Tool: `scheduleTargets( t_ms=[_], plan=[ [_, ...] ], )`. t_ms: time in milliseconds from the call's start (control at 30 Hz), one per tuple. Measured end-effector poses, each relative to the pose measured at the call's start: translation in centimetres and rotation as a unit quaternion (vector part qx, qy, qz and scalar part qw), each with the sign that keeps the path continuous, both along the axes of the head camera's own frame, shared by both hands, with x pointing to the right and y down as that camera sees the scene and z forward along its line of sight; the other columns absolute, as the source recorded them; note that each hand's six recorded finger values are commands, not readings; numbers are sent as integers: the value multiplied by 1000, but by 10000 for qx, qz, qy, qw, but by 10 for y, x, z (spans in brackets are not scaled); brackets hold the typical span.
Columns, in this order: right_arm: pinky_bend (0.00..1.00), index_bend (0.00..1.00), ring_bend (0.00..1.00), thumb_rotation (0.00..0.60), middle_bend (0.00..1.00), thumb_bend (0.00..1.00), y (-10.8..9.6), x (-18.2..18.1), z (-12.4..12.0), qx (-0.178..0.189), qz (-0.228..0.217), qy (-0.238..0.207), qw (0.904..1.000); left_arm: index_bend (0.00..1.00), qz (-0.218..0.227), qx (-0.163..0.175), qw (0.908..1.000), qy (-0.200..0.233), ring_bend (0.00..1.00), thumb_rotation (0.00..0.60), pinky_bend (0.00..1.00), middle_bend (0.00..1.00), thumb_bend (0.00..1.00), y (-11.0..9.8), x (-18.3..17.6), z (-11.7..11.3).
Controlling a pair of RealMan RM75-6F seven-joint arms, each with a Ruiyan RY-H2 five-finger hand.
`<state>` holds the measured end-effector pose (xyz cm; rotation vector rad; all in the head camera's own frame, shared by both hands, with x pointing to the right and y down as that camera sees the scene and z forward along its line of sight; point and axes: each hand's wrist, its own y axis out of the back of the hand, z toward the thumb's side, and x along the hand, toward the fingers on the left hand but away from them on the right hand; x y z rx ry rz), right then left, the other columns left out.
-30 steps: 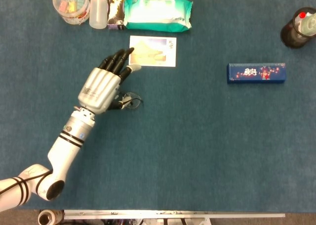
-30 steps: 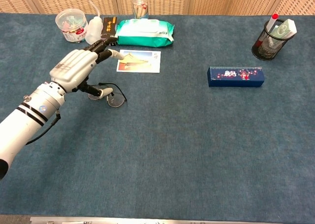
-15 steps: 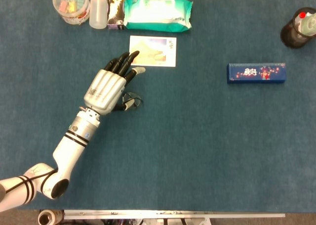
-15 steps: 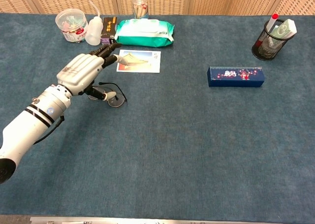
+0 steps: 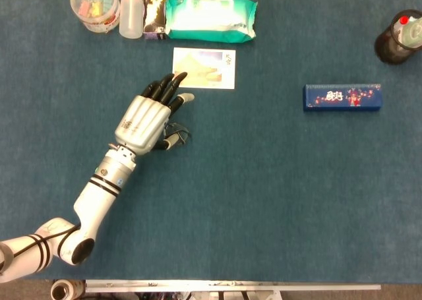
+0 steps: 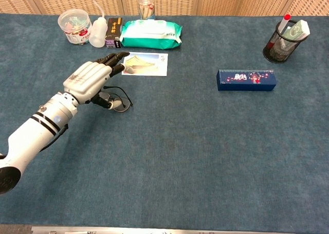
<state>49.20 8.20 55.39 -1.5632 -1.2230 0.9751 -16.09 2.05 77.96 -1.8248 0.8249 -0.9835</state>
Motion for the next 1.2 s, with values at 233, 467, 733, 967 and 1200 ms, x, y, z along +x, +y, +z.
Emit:
scheduleTargets(
  t_ms=[233, 467, 733, 967, 1200],
  plan=[
    [217, 275, 235, 600, 352, 242, 0, 0, 0, 0, 2, -2, 10000, 216, 30, -31, 9999, -109, 0, 600, 145, 0, 202, 2, 1, 6],
    [217, 275, 235, 600, 352, 243, 0, 0, 0, -4, 6, -7, 10000, 217, -31, 14, 9999, -153, 0, 600, 145, 0, 202, 1, -8, 5],
    [217, 275, 235, 600, 352, 243, 0, 1, -1, 6, 5, -16, 10000, 219, -182, 245, 9990, -322, 0, 600, 145, 0, 203, -6, -34, -9],
    [217, 275, 235, 600, 352, 242, 1, 0, -2, 12, -4, -23, 10000, 219, -444, 528, 9971, -326, 0, 600, 145, 0, 203, -12, -64, -37],
    [217, 275, 235, 600, 352, 242, 2, -1, 0, -8, -25, 4, 10000, 219, -730, 764, 9943, -116, 0, 600, 145, 0, 202, -7, -88, -74]
  ],
)
